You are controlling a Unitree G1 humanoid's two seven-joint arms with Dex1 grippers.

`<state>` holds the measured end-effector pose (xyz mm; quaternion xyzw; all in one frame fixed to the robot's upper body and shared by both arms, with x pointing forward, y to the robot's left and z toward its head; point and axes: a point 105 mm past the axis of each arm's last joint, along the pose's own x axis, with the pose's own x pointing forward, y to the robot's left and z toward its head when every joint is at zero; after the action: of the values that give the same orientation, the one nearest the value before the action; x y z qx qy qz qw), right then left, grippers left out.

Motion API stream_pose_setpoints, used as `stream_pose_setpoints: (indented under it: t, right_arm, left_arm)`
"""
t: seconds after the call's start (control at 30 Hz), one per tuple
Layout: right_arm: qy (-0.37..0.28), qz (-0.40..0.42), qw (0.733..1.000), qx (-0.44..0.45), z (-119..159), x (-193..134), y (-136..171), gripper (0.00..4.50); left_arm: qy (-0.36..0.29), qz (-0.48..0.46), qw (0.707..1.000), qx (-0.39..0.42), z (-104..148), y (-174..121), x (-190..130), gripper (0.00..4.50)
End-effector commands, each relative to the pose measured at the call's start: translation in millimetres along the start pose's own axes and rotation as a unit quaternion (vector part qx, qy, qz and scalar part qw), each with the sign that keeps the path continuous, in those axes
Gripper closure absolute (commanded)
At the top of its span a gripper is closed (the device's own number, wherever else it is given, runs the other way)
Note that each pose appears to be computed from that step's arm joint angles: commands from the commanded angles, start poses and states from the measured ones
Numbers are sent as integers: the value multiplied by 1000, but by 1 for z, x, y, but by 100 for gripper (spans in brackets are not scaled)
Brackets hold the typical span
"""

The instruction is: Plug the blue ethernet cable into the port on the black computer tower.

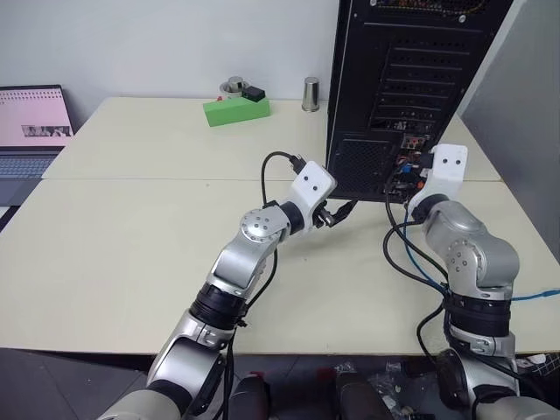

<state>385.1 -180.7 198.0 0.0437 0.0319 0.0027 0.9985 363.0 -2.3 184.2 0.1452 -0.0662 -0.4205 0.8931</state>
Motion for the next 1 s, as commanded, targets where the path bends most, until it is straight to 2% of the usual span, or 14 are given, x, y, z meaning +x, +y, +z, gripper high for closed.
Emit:
stream_pose_setpoints:
  t: [0.03,0.7,1.0]
  right_arm:
    - [-35,1,999,7,20,-1,-1,450]
    - [-32,20,999,-12,18,3,6,450]
    - [-33,5,999,-7,18,3,0,450]
  left_arm:
    - [-33,8,999,18,23,3,-1,80]
    - [-43,4,999,14,28,4,0,80]
    - [-42,4,999,13,28,3,0,80]
